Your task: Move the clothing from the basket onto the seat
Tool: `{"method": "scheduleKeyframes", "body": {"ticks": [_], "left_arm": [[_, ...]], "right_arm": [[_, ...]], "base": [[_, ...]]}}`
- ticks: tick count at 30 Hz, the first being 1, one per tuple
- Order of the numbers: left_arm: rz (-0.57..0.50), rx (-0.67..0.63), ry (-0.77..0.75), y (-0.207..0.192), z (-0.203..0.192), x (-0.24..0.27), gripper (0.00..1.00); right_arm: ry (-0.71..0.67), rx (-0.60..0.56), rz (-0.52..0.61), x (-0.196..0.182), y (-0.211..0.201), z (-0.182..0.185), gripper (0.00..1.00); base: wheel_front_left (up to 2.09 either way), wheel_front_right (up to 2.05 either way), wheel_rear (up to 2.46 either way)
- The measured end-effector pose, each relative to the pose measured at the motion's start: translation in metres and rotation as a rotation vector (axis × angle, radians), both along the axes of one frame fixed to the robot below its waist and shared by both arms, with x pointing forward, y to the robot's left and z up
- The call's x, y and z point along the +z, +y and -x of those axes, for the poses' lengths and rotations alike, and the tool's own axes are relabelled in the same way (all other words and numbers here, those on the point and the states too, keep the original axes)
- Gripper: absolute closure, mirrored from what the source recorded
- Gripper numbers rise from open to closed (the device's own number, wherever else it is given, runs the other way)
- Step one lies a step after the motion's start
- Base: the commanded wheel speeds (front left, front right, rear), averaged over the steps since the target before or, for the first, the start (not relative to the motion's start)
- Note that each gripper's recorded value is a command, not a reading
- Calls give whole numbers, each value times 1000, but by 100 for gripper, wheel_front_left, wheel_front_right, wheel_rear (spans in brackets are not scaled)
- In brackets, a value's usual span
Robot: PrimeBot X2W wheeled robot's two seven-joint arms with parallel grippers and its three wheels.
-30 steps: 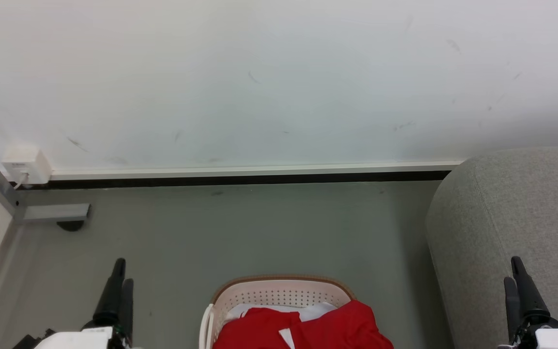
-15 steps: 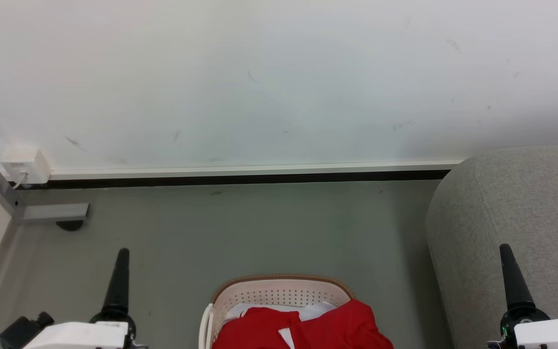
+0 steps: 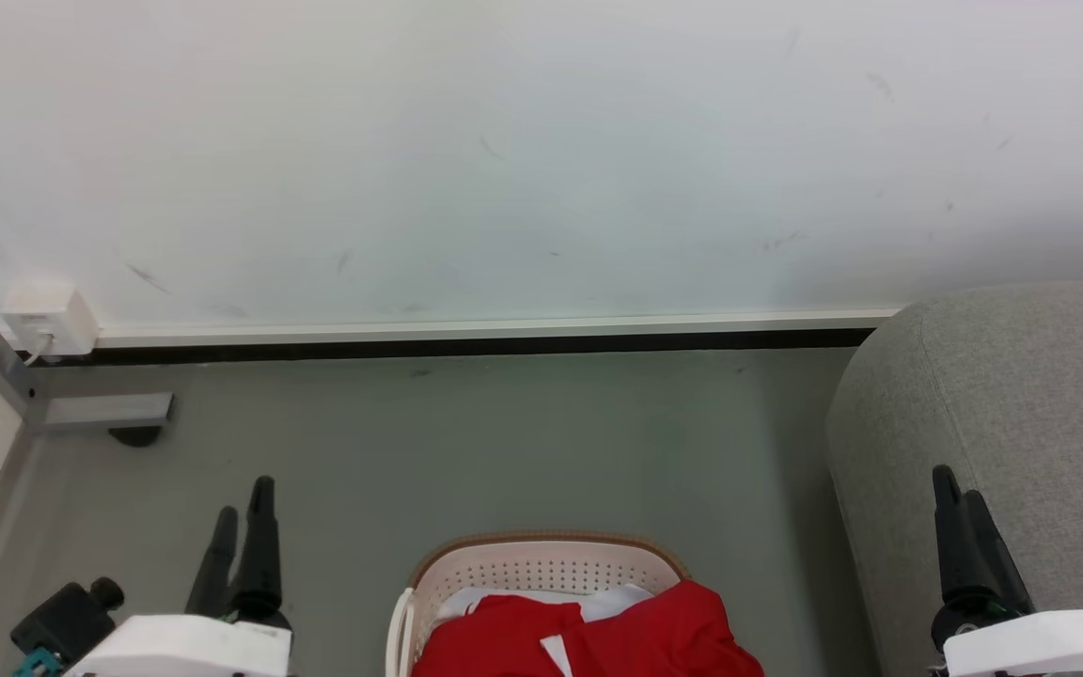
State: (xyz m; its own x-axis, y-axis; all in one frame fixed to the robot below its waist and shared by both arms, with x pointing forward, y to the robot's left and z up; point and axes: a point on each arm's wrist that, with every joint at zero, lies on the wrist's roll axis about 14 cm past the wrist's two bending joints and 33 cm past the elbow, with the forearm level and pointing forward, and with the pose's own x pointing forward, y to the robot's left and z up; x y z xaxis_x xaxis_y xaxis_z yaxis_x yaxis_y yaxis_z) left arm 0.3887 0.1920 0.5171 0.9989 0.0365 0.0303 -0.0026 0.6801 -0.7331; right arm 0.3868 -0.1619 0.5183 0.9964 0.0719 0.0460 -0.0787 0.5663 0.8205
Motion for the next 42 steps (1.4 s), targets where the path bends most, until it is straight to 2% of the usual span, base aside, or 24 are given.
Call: {"method": "scheduleKeyframes", "body": {"ticks": [8, 19, 42], "left_arm": [[-165, -5, 9, -5, 0, 0, 0], [-317, 2, 34, -5, 1, -8, 0], [-544, -13, -18, -13, 0, -1, 0]], "right_arm": [[-12, 28, 181, -3, 9, 0, 0], [-25, 38, 363, -8, 12, 1, 0], [-86, 42, 570, -5, 22, 1, 0]], "base": [[0, 0, 0], [0, 0, 0], [0, 0, 0]]}}
